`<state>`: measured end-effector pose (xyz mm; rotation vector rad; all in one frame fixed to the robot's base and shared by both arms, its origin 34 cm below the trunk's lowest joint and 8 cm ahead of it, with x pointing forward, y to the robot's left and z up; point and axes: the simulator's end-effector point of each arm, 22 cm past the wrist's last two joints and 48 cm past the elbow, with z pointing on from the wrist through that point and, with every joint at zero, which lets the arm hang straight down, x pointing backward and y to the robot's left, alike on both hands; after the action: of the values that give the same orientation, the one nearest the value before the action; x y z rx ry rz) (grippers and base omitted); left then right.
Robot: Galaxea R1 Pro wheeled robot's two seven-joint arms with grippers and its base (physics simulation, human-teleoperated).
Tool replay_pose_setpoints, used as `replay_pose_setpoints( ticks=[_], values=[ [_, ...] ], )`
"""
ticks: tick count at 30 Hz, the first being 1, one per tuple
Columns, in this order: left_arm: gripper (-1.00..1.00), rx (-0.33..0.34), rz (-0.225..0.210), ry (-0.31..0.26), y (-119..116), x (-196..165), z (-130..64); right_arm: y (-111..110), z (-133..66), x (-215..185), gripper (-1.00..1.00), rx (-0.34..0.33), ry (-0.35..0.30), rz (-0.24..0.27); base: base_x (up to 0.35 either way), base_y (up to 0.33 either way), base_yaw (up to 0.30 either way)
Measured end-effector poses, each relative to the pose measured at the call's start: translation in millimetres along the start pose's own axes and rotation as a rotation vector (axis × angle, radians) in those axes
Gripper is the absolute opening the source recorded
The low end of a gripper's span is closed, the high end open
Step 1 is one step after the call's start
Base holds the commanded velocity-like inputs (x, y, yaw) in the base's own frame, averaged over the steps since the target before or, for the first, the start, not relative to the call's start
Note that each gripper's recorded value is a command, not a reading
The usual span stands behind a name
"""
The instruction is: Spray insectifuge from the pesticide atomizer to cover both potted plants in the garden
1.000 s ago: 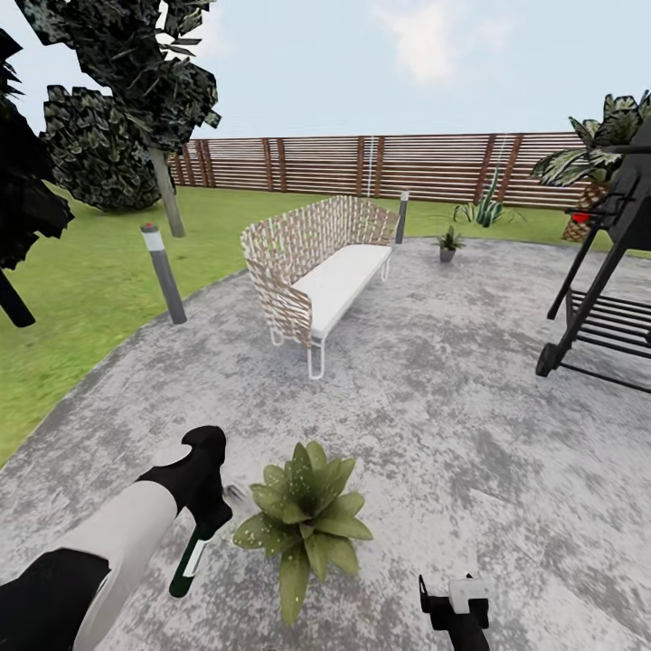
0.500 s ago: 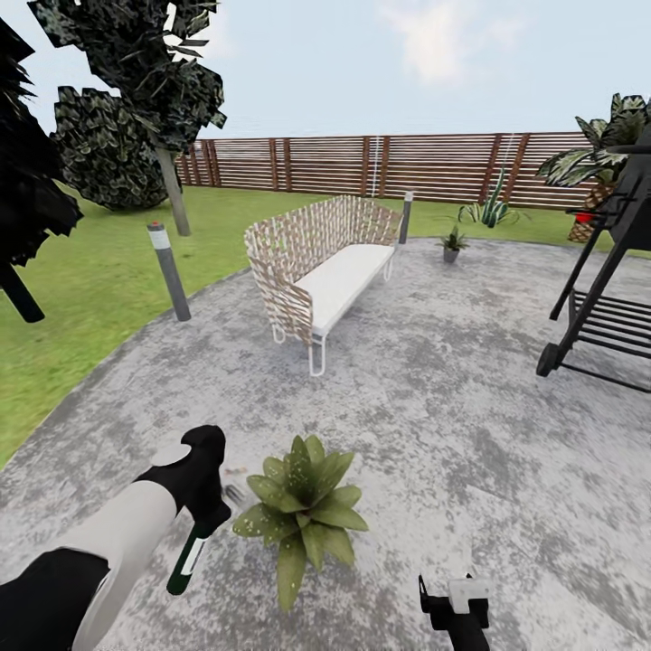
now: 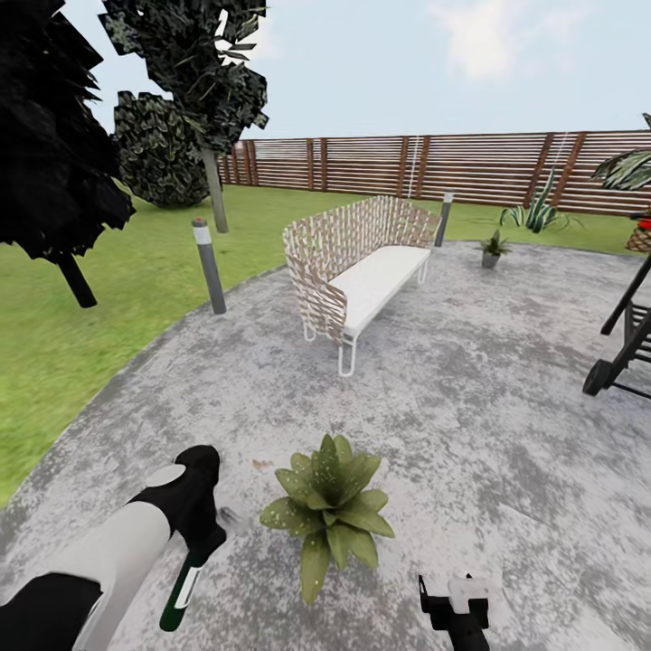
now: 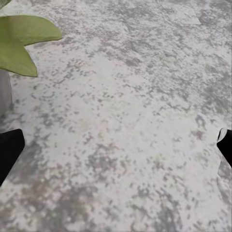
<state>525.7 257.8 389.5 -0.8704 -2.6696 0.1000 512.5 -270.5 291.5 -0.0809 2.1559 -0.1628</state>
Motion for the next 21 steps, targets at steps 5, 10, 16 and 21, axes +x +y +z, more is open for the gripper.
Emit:
replay_pose_setpoints(
  ticks=[5, 10, 16, 21],
  values=[
    [-1.00, 0.024, -0.073, -0.066, 6.0, -8.0, -3.0, -0.1, 0.0, 0.0, 1.00, 0.000, 0.000, 0.000, 0.000, 0.000, 0.166],
    [-1.00, -0.029, -0.102, -0.071, 19.8, -4.8, 2.7, -2.6, 0.3, -0.1, 1.00, 0.003, -0.001, -0.001, 0.000, 0.000, 0.016],
    [-1.00, -0.016, -0.103, -0.040, 9.9, 8.2, 24.1, -5.7, 0.5, 0.0, 1.00, 0.007, -0.001, -0.003, 0.000, -0.001, 0.000],
    [-1.00, -0.031, -0.102, -0.044, 12.0, 7.2, 23.7, -6.3, 0.6, -0.1, 1.00, 0.009, -0.001, -0.004, 0.000, -0.168, 0.000]
  ],
)
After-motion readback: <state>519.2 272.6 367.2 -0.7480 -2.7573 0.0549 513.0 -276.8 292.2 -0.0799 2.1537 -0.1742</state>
